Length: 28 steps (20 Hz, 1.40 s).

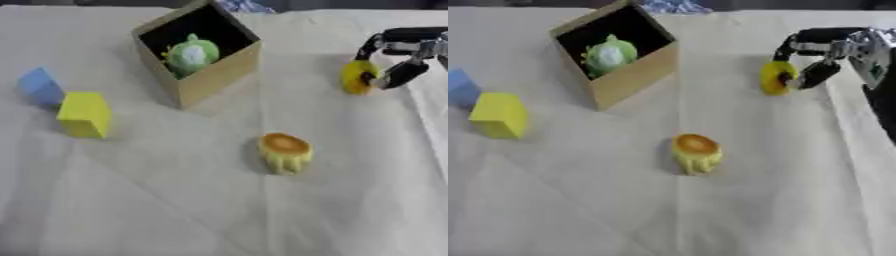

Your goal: Pick up objects on the table and place them in the box.

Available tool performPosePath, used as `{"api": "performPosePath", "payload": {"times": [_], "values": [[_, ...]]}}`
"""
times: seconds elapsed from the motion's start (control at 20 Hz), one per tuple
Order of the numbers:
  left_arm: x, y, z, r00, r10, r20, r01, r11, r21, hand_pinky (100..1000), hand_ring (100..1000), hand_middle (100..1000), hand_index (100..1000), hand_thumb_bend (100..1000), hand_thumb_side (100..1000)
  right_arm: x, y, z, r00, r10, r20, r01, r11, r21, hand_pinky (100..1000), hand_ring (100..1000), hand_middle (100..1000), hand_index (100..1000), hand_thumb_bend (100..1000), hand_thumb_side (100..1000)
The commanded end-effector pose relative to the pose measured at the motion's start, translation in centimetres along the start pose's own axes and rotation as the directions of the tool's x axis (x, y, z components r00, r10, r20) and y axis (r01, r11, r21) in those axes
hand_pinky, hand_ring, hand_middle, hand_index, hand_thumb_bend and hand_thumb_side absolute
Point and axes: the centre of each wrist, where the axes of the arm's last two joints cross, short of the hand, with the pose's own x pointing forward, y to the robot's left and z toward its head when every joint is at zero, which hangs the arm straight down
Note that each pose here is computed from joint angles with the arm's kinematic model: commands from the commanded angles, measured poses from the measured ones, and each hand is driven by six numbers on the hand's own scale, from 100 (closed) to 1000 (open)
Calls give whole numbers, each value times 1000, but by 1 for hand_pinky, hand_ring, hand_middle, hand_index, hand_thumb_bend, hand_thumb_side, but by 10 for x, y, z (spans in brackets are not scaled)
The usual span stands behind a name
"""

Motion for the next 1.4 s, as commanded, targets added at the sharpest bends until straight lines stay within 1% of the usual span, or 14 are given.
{"api": "performPosePath", "payload": {"times": [0.05, 0.2, 0.3, 0.45, 0.55, 0.65, 0.8, 0.95, 1.1, 1.2, 1.4], "values": [[7, 0, -6, 999, -4, 33, 5, 1000, -16, 865, 718, 725, 826, 323, 694, 3, -34, 13, 998, 58, 17, -56, 994, -92, 870, 764, 556, 667, 100, 100], [7, 0, -6, 999, -6, 35, 7, 1000, -15, 864, 718, 725, 826, 325, 693, 18, -59, 11, 994, 97, 53, -87, 982, -170, 872, 766, 562, 675, 100, 100], [7, 0, -6, 999, -7, 35, 7, 1000, -16, 864, 718, 725, 826, 325, 692, 35, -80, 4, 988, 127, 91, -104, 969, -223, 873, 767, 565, 681, 100, 100], [7, -1, -6, 999, -4, 34, 5, 1000, -20, 864, 718, 725, 825, 326, 691, 71, -113, -12, 973, 168, 159, -118, 952, -284, 874, 765, 567, 685, 100, 100], [7, -3, -6, 999, 3, 35, -2, 1000, -26, 863, 718, 725, 825, 327, 690, 98, -133, -24, 961, 182, 209, -113, 945, -307, 874, 764, 567, 686, 100, 100], [7, -3, -6, 999, 5, 34, -4, 1000, -28, 863, 718, 725, 825, 327, 690, 119, -142, -38, 955, 170, 243, -91, 948, -306, 874, 764, 567, 686, 100, 100], [8, -5, -7, 999, 15, 36, -14, 999, -35, 863, 719, 725, 825, 327, 689, 143, -153, -54, 950, 160, 270, -70, 947, -313, 875, 761, 567, 686, 100, 100], [8, -6, -7, 999, 21, 35, -20, 999, -38, 863, 719, 725, 825, 327, 691, 161, -151, -76, 954, 115, 276, -24, 950, -312, 875, 759, 567, 686, 100, 100], [8, -6, -8, 999, 25, 35, -24, 999, -38, 863, 719, 725, 825, 327, 691, 176, -139, -98, 959, 65, 278, 20, 956, -292, 875, 759, 569, 689, 100, 100], [8, -7, -8, 999, 30, 37, -28, 999, -39, 863, 719, 725, 825, 327, 689, 182, -129, -109, 960, 49, 276, 30, 961, -275, 876, 759, 571, 691, 100, 100], [8, -9, -8, 998, 40, 40, -38, 998, -44, 863, 719, 725, 825, 328, 688, 186, -107, -124, 965, 32, 261, 33, 970, -241, 877, 772, 597, 717, 100, 100]]}}
